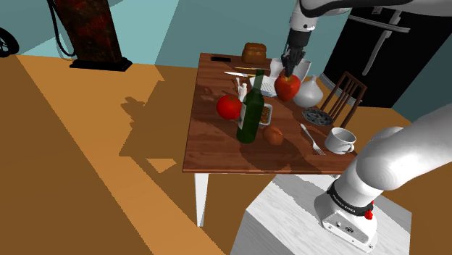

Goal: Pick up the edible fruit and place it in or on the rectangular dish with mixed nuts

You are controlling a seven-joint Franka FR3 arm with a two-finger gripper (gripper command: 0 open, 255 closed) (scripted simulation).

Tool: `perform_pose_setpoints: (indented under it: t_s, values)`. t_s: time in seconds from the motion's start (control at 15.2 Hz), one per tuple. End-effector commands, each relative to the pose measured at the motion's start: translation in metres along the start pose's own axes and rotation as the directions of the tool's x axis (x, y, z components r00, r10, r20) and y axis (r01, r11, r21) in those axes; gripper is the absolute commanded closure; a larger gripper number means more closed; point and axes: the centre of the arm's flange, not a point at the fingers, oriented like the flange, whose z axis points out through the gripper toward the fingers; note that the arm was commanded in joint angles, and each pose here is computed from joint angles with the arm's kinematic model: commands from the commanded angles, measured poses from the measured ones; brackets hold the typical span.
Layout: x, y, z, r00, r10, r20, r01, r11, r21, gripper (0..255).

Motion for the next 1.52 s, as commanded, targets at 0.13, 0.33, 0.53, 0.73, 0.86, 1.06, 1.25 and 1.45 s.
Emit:
perform_pose_setpoints:
  t_s: [0.13,0.33,0.53,0.73,0.86,1.06,1.25,1.45]
  values:
    - [0.052,0.000,-0.017,1.000,0.000,0.000,0.000,1.000,0.000,255]
    - [0.090,0.000,-0.030,1.000,0.000,0.000,0.000,1.000,0.000,255]
    - [0.106,-0.001,-0.024,1.000,0.000,0.000,0.000,1.000,0.000,255]
    - [0.106,-0.001,-0.009,1.000,0.000,0.000,0.000,1.000,0.000,255]
    - [0.106,-0.002,0.002,1.000,0.000,0.000,0.000,1.000,0.000,255]
    - [0.106,-0.002,0.018,1.000,0.000,0.000,0.000,1.000,0.000,255]
    - [0.107,-0.003,0.034,1.000,0.000,0.000,0.000,1.000,0.000,255]
    - [0.107,-0.004,0.049,1.000,0.000,0.000,0.000,1.000,0.000,255]
